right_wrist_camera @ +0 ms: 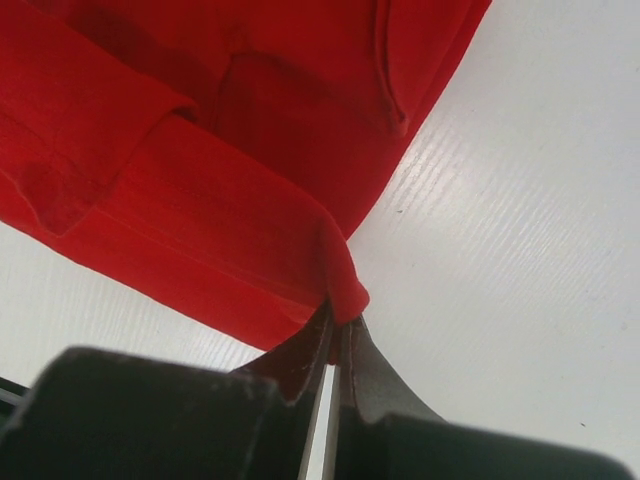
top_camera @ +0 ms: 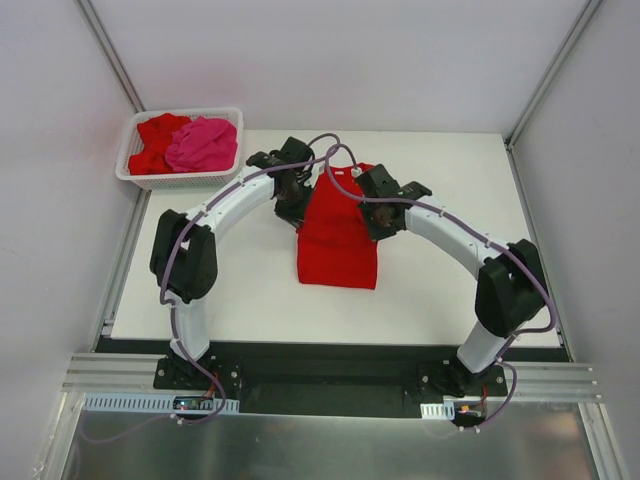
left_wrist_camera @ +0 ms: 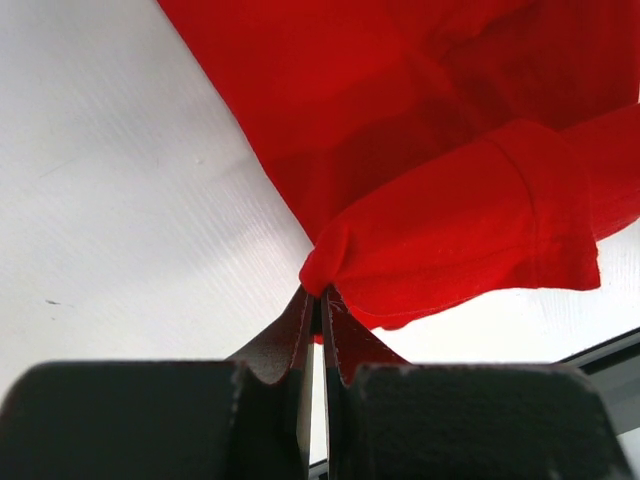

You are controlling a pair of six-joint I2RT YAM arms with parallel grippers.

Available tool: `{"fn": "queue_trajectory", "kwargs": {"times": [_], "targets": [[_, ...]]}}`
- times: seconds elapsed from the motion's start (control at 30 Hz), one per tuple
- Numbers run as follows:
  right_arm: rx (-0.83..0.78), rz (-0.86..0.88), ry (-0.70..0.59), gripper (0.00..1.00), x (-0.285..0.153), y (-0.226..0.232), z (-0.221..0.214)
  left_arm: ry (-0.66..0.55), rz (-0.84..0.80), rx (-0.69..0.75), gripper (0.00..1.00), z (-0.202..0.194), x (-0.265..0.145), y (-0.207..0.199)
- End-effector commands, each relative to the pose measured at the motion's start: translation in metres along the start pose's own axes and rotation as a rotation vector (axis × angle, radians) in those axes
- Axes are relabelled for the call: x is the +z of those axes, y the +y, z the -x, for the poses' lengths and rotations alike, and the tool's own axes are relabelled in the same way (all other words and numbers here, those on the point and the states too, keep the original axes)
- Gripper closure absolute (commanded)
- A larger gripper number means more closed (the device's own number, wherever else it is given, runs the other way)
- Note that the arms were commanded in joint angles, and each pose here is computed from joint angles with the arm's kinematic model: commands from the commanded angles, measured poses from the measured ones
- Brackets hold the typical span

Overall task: Fold and stack the t-shirts
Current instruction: Fold the folded rectangular tshirt in 1/3 of the way

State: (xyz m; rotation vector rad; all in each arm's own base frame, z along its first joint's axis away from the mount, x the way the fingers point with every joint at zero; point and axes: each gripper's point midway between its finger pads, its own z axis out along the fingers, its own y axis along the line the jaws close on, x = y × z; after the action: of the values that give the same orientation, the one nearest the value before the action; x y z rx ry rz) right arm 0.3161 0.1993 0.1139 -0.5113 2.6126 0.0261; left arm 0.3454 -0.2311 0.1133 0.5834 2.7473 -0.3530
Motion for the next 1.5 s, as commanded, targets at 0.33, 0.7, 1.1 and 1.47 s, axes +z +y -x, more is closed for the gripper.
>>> {"fn": "queue_trajectory", "kwargs": {"times": [0.33, 0.7, 1.1, 1.47], "targets": [[0.041, -0.04, 0.003, 0.99, 0.01, -0.02, 0.017, -0.001, -0.015, -0.016, 1.0, 0.017, 0.005, 0.011], [0.065, -0.013, 0.034, 0.99, 0.024, -0.017, 0.021, 0.013, -0.023, -0.046, 1.0, 0.019, 0.013, 0.021], [0.084, -0.006, 0.058, 0.99, 0.034, -0.018, 0.02, 0.04, -0.049, -0.066, 1.0, 0.018, 0.024, 0.023], [0.098, -0.009, 0.07, 0.99, 0.039, -0.022, 0.018, 0.051, -0.067, -0.068, 1.0, 0.02, 0.031, 0.021]]}}
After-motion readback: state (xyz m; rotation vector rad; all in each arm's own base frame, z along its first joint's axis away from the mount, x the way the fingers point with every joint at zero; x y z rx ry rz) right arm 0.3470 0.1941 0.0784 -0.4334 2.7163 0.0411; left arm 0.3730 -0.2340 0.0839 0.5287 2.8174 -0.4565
